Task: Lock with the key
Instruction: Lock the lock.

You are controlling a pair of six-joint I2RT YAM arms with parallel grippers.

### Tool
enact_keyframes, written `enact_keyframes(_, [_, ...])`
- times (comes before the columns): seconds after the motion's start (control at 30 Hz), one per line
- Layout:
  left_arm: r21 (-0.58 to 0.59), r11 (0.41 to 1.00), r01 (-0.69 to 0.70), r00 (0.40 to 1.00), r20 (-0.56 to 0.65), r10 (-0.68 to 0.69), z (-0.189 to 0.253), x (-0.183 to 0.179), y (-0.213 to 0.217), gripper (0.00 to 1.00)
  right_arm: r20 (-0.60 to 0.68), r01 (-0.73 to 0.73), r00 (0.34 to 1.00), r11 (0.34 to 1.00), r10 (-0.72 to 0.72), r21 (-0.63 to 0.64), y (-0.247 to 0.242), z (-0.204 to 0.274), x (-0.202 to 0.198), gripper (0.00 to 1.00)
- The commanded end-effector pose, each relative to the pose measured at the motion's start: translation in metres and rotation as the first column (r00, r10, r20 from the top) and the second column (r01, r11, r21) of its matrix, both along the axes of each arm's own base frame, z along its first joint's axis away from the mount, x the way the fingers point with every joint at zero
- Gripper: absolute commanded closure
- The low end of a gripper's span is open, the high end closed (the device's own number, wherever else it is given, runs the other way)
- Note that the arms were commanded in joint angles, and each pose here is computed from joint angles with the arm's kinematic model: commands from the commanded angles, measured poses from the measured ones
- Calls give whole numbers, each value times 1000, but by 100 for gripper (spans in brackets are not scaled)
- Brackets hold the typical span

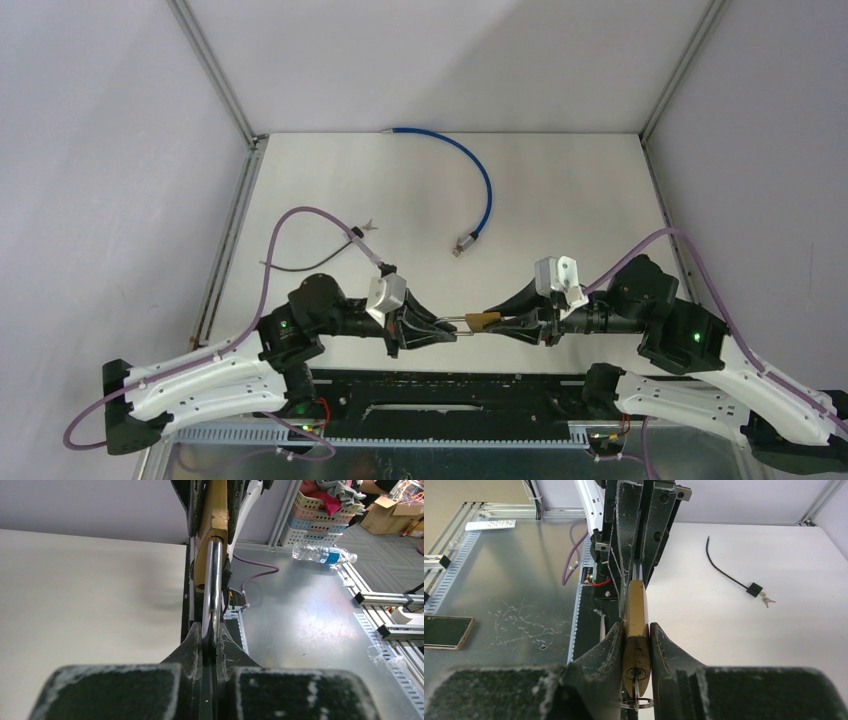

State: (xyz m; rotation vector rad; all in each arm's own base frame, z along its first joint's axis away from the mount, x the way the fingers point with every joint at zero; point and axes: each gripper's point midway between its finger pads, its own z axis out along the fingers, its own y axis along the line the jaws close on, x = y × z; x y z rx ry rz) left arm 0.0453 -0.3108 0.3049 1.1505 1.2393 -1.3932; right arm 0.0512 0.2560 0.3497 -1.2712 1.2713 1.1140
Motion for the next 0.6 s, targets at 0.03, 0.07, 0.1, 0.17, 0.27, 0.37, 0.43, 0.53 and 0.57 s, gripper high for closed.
enact_keyframes(0.03, [-105, 993, -58, 996, 65, 65, 40, 11, 3, 100, 57, -13, 998, 993, 6, 120, 3, 37, -1, 69])
enact_keyframes(0.07, [-115, 991, -63, 995, 68, 71, 42, 11, 4, 100, 57, -8, 998, 993, 1, 120, 2, 37, 0, 62])
enact_keyframes(0.1, [-120, 990, -69, 995, 68, 78, 43, 12, 4, 100, 58, -8, 998, 993, 1, 120, 2, 37, -1, 57])
enact_keyframes(0.17, [-137, 988, -77, 994, 67, 87, 46, 13, 6, 100, 62, -9, 998, 993, 1, 117, 0, 37, -1, 50])
enact_keyframes(0.27, [-161, 983, -85, 993, 63, 96, 49, 14, 8, 100, 57, -10, 998, 995, 4, 103, 0, 33, -1, 45])
enact_keyframes(0.37, [-182, 979, -87, 993, 62, 100, 52, 13, 10, 100, 43, -3, 999, 997, -1, 83, 2, 27, 0, 39])
enact_keyframes(0.43, [-192, 977, -88, 993, 64, 102, 55, 13, 11, 100, 36, 15, 999, 997, -18, 76, 3, 22, 4, 36])
enact_keyframes(0.53, [-202, 977, -72, 993, 76, 89, 57, 10, 13, 100, 28, 60, 998, 995, -62, 82, 4, 13, 13, 35])
enact_keyframes(0.57, [-203, 977, -65, 993, 79, 83, 58, 9, 13, 100, 26, 72, 997, 993, -75, 91, 4, 12, 15, 35])
